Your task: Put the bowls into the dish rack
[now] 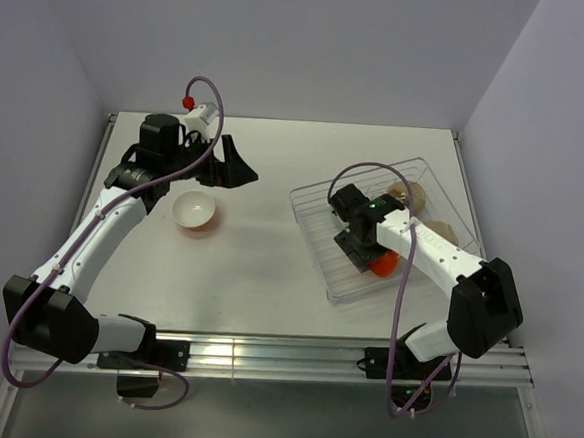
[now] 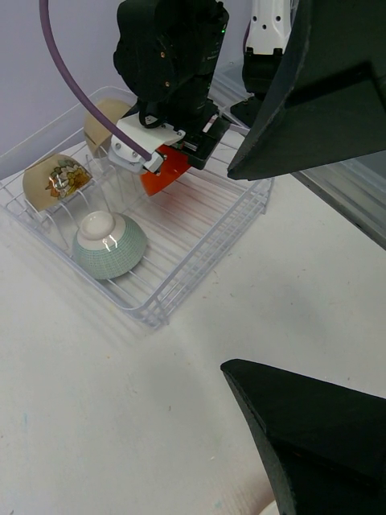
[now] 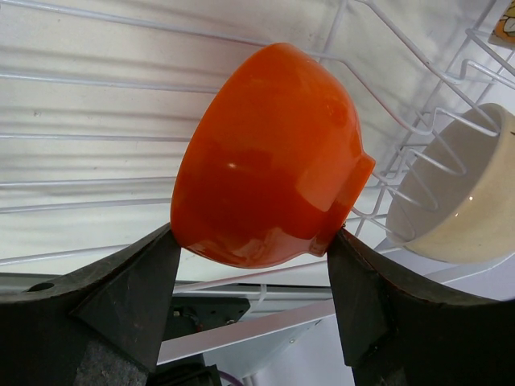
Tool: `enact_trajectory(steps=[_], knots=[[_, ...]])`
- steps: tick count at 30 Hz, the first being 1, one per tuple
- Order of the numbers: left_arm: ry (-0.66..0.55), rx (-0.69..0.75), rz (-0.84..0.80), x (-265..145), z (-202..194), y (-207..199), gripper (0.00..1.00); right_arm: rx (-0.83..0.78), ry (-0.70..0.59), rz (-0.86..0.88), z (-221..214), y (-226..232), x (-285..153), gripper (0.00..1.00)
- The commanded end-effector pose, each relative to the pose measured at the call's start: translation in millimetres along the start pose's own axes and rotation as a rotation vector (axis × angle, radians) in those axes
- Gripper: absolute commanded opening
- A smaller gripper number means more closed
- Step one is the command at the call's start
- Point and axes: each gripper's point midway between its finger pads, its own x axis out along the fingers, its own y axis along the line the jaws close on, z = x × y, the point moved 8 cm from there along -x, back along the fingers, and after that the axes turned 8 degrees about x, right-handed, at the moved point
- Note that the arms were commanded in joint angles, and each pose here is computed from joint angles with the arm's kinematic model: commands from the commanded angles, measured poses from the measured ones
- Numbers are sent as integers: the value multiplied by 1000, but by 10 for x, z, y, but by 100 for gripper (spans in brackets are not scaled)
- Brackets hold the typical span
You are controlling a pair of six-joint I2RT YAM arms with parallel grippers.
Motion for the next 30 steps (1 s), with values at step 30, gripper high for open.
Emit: enact_trajectory(steps=[30], knots=[[-38, 30, -9, -100, 46, 57, 98, 78, -289, 277, 394, 71, -610, 70]])
